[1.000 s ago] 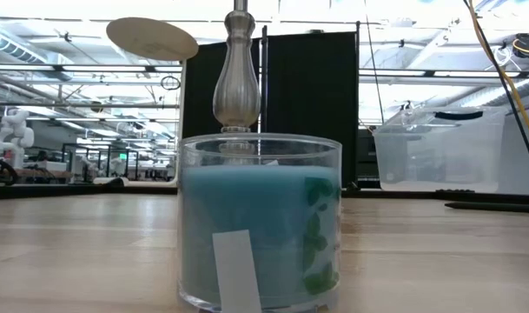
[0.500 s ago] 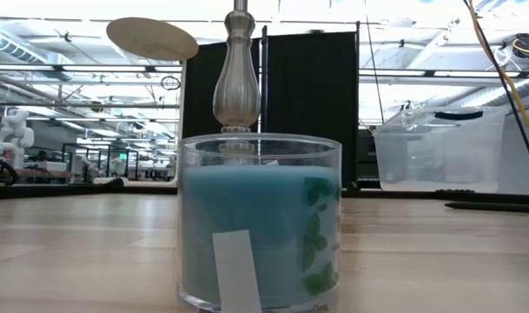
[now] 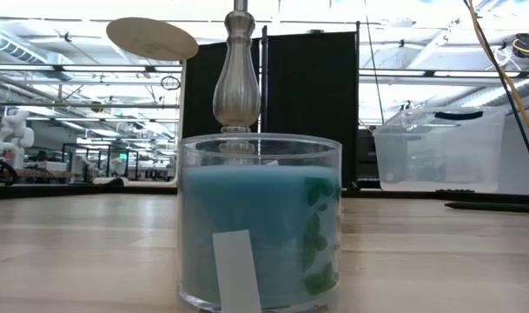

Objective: Screw lightbulb
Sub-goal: Remove the lightbulb from the silver lamp socket

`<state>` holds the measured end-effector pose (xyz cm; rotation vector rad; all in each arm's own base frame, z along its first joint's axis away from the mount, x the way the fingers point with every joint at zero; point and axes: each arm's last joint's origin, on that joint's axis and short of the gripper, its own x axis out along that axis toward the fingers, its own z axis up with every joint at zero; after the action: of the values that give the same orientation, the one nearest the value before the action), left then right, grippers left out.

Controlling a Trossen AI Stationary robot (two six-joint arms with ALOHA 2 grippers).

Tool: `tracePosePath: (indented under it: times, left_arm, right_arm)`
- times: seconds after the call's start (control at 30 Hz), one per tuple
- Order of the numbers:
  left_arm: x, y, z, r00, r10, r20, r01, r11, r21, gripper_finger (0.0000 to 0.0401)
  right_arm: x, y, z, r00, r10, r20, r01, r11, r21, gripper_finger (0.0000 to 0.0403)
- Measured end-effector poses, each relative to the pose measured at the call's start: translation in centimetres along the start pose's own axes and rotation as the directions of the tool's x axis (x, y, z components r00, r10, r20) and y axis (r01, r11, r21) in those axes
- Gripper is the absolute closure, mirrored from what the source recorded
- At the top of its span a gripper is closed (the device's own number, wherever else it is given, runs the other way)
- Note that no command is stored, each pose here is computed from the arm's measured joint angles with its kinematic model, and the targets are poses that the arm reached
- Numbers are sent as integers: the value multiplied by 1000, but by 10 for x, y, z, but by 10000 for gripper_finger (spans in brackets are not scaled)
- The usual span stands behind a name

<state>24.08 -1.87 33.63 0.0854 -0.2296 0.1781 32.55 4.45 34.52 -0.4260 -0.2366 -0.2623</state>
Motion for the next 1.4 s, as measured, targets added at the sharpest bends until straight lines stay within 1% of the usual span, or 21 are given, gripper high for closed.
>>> tracePosePath:
  times: [0.33,0.63,0.83,1.0,1.4]
  left_arm:
    - [-1,-3,0,1000,-9,2,9,1000,-3,238]
    - [-2,-7,1,1000,-25,3,25,1000,-8,238]
    - [-3,-12,2,998,-58,7,58,998,-13,238]
    - [-4,-15,2,997,-74,8,74,997,-15,238]
    - [-5,-19,2,997,-81,5,81,997,-7,238]
  right_arm:
    - [3,-8,-4,1000,-24,-3,24,1000,-3,218]
    - [3,-9,-3,999,-33,-1,32,999,-7,218]
    - [4,-13,-5,999,-53,-1,53,999,-10,218]
    - [6,-17,-7,1000,-22,20,22,1000,15,218]
    - [7,-19,-8,1000,-29,14,28,1000,5,218]
